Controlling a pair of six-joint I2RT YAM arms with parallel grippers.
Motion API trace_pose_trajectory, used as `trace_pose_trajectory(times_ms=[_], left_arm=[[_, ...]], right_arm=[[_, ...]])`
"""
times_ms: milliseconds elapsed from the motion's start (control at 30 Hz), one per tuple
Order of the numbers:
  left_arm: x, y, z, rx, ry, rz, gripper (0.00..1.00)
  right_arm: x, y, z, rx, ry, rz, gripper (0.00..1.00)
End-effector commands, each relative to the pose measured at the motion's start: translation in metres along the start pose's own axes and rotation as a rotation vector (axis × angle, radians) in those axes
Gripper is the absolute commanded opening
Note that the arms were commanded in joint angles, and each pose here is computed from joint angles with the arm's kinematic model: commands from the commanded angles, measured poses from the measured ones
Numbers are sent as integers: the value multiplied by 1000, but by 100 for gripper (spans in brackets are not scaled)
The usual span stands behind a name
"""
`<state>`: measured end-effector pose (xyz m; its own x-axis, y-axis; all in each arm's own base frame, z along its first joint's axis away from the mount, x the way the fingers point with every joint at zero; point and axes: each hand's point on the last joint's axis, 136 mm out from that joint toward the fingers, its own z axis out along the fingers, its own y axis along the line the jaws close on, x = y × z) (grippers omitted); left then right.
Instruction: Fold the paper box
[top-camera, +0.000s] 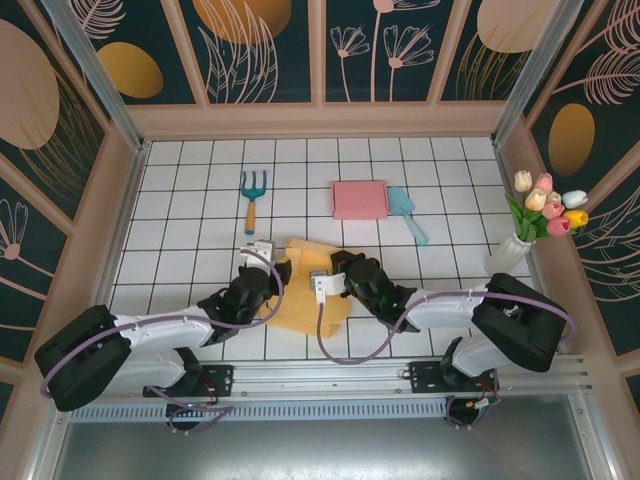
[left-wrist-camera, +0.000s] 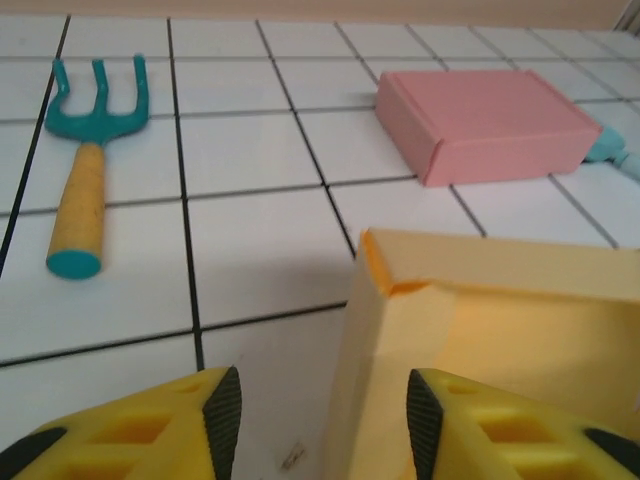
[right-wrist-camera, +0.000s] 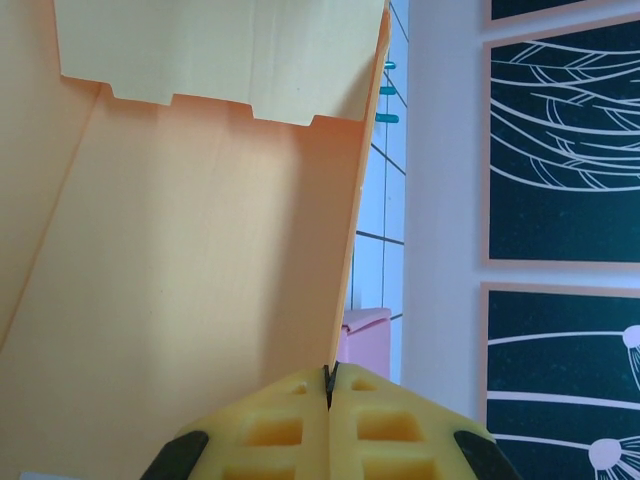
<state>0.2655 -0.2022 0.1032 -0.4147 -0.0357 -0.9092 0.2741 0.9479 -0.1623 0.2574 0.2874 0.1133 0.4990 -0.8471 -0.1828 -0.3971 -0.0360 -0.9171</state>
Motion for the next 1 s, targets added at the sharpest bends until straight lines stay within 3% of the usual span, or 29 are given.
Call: trace_pose_trajectory(times_ms=[0,133,267,433,533,700,967], left_arm=[[19,5,6,10,53,26,54],[24,-8,16,124,77,3,54],[17,-31,3,305,36,4,54],[10,-15,-9,336,-23,-13,57],[11,-15,-16,371,-44,-16,66],[20,-12,-18,384,-51,-12,98],[10,-49,-64,679,-160,83,99]], right_arm=[[1,7,-7,-7,-7,29,0],[-1,14,-12,-26,-39,29,0],[-8,19,-13,-46,-78,25,0],[-13,23,-18,-33,-134,-10,0],[-19,25,-25,-18,-193,-32,0],[-27,24,-41,10,-279,-64,0],[-44,-13,-80,-5,-549,-93,0]])
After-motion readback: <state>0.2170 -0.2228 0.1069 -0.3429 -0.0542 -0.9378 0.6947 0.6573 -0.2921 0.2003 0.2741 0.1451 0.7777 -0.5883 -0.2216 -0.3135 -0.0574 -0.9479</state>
